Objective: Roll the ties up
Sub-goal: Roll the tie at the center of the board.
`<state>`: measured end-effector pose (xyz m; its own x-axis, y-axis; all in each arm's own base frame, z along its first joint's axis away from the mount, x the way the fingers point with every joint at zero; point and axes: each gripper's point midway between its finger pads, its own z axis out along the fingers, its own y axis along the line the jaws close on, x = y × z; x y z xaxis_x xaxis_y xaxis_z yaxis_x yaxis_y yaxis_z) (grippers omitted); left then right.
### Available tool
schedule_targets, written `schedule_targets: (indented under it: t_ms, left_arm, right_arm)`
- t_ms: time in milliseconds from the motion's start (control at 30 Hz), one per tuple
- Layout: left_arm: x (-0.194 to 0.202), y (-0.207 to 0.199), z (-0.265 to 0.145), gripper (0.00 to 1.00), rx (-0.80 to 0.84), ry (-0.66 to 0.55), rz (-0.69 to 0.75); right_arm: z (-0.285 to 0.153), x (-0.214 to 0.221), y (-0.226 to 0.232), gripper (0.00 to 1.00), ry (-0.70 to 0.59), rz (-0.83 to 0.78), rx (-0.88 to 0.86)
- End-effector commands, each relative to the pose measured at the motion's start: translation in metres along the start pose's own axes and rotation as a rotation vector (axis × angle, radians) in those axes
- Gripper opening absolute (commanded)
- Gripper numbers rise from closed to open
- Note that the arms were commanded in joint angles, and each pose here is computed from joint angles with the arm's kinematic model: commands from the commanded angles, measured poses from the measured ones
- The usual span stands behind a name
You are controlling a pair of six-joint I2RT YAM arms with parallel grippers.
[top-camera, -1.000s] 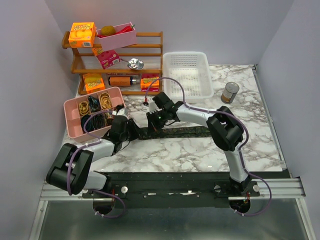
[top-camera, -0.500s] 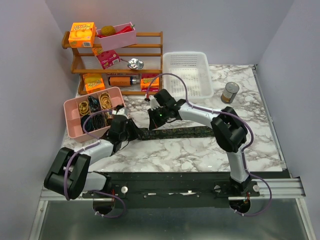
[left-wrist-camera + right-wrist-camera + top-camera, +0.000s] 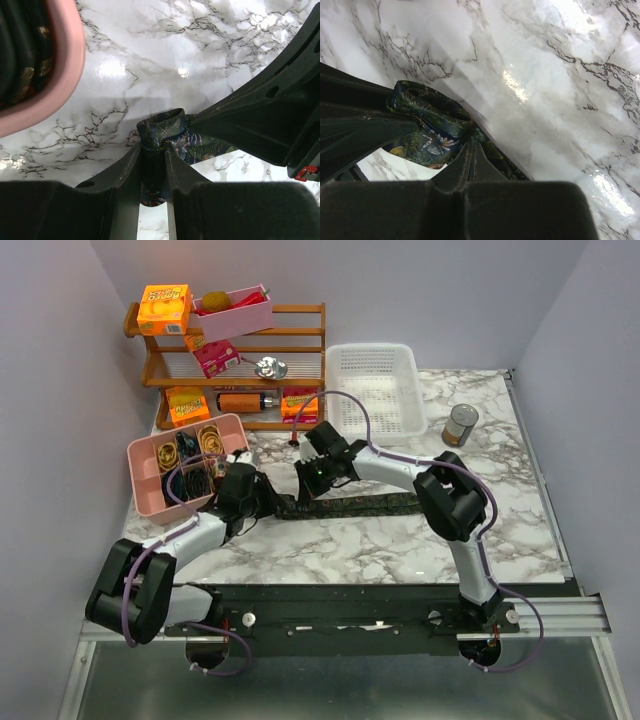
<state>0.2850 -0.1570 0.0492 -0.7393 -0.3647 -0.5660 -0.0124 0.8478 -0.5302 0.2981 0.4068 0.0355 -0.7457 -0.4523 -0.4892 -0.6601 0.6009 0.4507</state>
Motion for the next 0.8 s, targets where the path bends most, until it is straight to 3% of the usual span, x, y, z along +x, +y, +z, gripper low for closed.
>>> schedule_targets:
  t_ms: [0,467,767]
  left_arm:
    - [-0.008,-0.002,-0.002,0.31,-0.066,0.003,0.055]
    - [-0.021,-0.018,-0.011,0.31,-0.229,-0.015,0.179]
    - [-0.014,-0.021,-0.004,0.31,-0.378,0.039,0.307]
  right_arm:
    - [0.005,-0.002,0.014,0.01,0.012,-0.003,-0.037]
    - [0.021,0.009,0.017,0.00,0.055,0.012,-0.048]
    - [0.021,0.008,0.020,0.00,0.053,0.012,-0.051]
